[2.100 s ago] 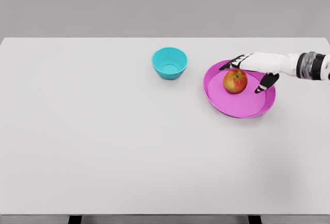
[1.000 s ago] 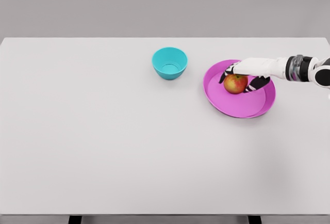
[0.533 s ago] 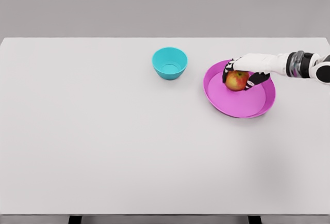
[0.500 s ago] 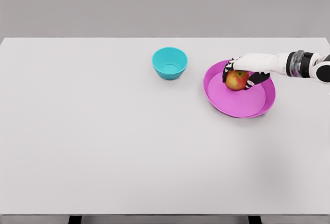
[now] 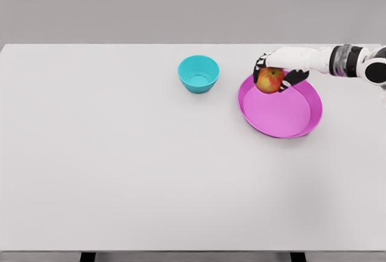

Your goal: Put the apple from the pink plate into the blue bowl with your right arm

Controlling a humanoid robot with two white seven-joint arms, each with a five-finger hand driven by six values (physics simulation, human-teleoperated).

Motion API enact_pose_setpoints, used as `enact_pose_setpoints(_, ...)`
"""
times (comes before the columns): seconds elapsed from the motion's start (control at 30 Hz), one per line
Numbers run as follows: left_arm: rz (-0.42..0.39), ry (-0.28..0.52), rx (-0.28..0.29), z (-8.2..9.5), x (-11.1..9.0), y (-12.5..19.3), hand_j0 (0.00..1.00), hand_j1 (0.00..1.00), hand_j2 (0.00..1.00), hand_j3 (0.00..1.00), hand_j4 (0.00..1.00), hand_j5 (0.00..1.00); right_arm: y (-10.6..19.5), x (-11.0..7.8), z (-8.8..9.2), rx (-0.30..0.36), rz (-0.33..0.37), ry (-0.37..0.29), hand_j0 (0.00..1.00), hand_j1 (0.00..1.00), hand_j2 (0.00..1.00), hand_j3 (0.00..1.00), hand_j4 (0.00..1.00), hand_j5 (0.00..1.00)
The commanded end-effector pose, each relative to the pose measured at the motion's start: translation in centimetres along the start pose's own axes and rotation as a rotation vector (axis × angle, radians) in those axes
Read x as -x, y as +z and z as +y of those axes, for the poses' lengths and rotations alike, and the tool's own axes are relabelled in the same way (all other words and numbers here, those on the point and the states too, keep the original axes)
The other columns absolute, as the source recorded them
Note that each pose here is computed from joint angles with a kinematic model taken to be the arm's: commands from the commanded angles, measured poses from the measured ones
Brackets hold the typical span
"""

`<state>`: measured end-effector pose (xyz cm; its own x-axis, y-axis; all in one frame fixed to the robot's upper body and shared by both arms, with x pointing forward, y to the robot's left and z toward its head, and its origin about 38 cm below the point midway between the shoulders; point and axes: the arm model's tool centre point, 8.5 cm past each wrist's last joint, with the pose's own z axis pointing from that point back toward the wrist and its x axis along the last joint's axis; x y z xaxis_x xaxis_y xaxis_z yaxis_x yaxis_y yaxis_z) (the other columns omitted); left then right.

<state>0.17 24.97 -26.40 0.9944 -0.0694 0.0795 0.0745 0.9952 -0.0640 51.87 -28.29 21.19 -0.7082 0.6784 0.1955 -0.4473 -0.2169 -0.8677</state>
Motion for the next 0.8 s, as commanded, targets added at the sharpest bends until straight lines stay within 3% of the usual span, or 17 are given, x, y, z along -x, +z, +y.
enact_pose_setpoints(0.0,0.000,0.001,0.000,0.0,0.0,0.0,1.00,1.00,1.00,1.00,1.00,1.00,-0.6,-0.5,-0.7,0.023,-0.016,-0.004,0.50,0.50,0.50,0.50,0.50,0.50)
enact_pose_setpoints(0.77,0.000,0.001,0.000,0.0,0.0,0.0,1.00,1.00,1.00,1.00,1.00,1.00,-6.1,-3.5,-4.5,0.074,-0.092,-0.023,0.46,0.46,0.46,0.46,0.46,0.46)
